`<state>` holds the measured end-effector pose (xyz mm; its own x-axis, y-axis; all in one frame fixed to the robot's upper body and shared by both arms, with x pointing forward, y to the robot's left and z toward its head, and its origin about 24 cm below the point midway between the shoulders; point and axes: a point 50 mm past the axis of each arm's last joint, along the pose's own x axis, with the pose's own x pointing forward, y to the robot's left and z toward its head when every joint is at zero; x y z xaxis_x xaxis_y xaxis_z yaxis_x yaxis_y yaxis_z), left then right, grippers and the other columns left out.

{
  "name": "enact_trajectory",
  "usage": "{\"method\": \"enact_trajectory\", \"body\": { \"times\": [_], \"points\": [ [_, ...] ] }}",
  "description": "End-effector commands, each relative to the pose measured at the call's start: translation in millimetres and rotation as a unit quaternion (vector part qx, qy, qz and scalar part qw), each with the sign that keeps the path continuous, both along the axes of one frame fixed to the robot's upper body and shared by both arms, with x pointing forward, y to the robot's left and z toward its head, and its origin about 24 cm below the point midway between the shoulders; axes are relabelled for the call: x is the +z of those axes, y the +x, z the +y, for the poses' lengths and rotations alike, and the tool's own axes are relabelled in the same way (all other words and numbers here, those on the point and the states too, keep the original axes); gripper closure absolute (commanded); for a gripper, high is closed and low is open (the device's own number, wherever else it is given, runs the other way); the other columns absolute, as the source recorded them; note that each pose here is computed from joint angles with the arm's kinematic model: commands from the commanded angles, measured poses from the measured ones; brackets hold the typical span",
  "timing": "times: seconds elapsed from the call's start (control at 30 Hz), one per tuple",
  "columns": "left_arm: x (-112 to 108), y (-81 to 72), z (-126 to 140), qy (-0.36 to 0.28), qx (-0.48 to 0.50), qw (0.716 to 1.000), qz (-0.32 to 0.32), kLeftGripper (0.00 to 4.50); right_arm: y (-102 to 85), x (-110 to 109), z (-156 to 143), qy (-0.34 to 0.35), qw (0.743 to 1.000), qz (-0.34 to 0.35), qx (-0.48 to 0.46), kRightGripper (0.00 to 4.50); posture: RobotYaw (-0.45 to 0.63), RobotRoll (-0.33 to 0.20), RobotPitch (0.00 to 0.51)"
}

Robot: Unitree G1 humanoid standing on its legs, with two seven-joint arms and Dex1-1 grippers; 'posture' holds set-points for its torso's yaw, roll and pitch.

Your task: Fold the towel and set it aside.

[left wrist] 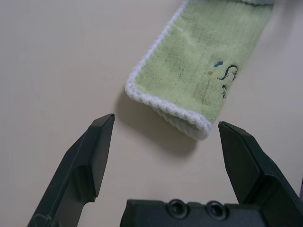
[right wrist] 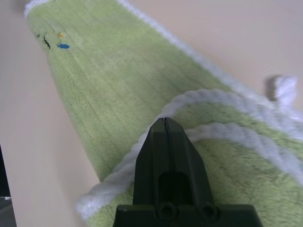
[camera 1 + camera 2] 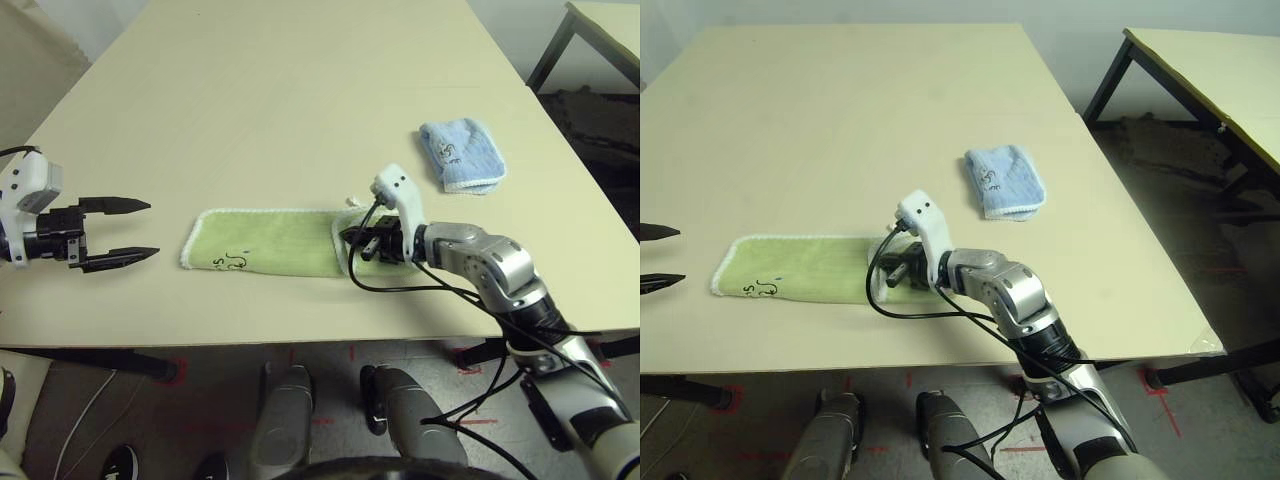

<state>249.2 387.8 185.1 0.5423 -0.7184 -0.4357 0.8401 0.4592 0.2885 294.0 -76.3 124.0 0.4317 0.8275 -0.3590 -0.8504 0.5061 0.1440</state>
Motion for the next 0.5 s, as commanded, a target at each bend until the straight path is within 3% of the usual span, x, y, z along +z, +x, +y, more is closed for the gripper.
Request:
{"method": "enact_trajectory", "body": {
  "times": [0.03, 0.1, 0.17, 0.33, 0.5],
  "points": [
    [-1, -1.4, 1, 0.001, -0.001, 1.000, 0.006, 0.00, 4.0, 19, -15, 0.036, 0.999, -0.010, -0.005, 4.47, 0.08, 0.000, 0.169],
    [-2, -2.3, 1, 0.000, 0.002, 1.000, 0.015, 0.00, 4.5, 33, -26, 0.067, 0.998, -0.012, -0.006, 4.47, 0.08, 0.000, 0.168],
    [-4, -2.8, 3, -0.010, 0.010, 1.000, 0.027, 0.00, 3.9, 43, -41, 0.070, 0.997, -0.029, -0.002, 3.90, 0.08, 0.000, 0.168],
    [-6, -3.4, 6, -0.029, 0.030, 0.998, 0.046, 0.00, 5.5, 50, -75, 0.056, 0.996, -0.073, -0.003, 2.07, 0.08, 0.000, 0.168],
    [-13, 1.0, 6, -0.032, 0.051, 0.995, 0.083, 0.00, 2.7, 49, -103, 0.103, 0.978, -0.179, 0.031, 0.25, 0.06, 0.000, 0.168]
  ]
}}
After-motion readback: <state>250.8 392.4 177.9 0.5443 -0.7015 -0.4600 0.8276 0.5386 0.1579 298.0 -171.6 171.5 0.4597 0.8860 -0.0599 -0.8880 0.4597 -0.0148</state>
